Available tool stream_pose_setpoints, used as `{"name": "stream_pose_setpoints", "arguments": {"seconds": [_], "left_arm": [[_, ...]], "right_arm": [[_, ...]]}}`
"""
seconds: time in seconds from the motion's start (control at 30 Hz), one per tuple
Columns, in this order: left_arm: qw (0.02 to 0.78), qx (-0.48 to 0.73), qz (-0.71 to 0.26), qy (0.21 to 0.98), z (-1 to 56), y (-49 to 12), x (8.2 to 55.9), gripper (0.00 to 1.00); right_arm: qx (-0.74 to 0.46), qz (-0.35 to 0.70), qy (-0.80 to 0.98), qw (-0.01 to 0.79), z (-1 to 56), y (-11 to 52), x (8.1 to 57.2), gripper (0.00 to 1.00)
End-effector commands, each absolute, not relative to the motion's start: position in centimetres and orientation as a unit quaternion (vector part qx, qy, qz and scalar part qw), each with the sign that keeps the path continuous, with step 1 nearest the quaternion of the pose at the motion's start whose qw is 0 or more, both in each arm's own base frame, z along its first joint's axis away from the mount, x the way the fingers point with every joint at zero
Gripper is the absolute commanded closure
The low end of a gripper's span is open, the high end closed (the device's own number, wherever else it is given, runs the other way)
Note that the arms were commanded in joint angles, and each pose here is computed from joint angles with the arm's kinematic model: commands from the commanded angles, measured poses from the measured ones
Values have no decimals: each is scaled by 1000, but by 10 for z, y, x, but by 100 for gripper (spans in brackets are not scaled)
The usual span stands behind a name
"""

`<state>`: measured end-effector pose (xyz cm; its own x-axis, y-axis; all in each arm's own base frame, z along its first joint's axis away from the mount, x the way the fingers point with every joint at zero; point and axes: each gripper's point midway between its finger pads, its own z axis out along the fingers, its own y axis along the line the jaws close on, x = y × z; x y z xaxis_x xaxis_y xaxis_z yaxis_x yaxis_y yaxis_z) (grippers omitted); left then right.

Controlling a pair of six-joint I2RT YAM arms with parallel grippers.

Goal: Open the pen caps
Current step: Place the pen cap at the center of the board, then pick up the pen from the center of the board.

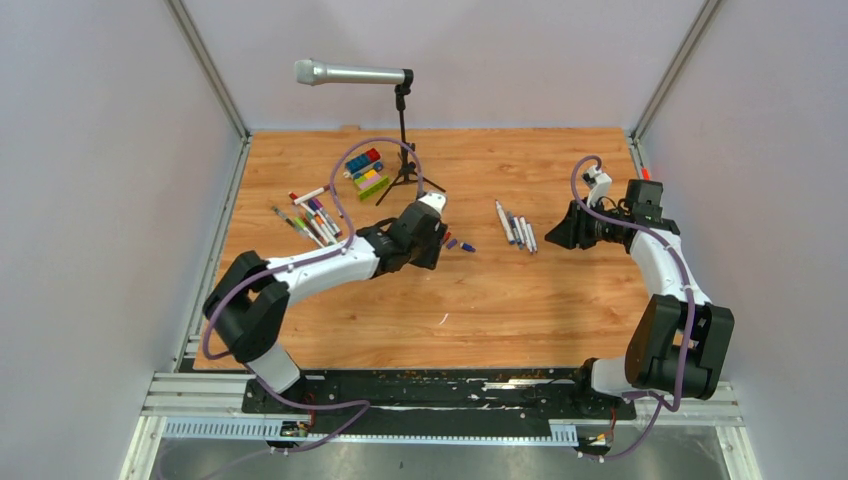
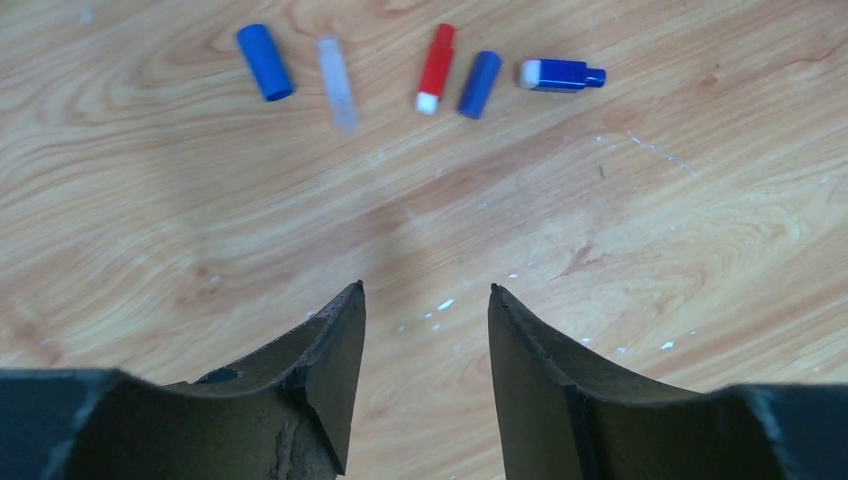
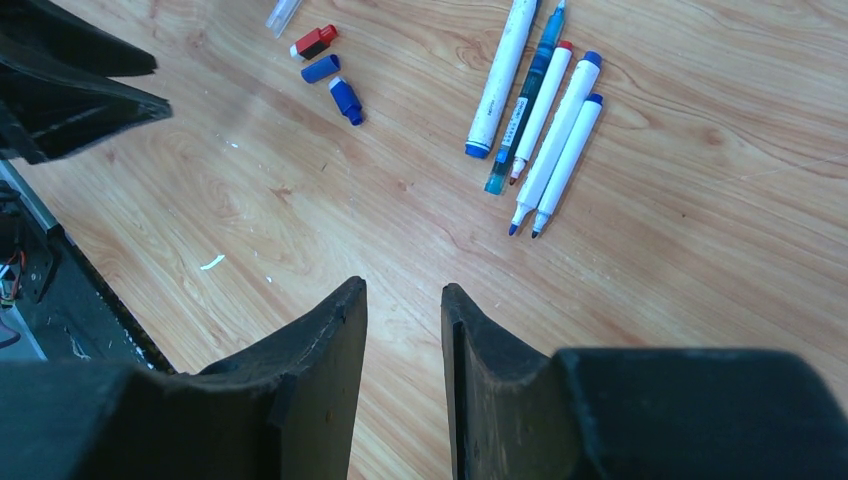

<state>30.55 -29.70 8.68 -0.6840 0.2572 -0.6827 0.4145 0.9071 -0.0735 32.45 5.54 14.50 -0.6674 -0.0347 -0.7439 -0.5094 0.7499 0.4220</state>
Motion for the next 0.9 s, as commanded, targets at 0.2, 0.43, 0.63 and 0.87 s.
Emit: {"name": "stream_pose_setpoints", "arguments": {"seconds": [0.2,0.43,0.63,0.87], "left_arm": [[426,31,-138,894,125,-200,328,36],[438,-86,-140,884,134,-134,352,37],[393,-142,-99,903,127,-105,389,37],[282,-174,-22,943,85,-79,422,37]], "right_arm": [[-177,316,843,399,152,55,329,66],[-176,317,843,398,152,55,329,66],[-176,315,843,399,153,54,329,66],[-173,316,842,401,154,52,330,66]]}}
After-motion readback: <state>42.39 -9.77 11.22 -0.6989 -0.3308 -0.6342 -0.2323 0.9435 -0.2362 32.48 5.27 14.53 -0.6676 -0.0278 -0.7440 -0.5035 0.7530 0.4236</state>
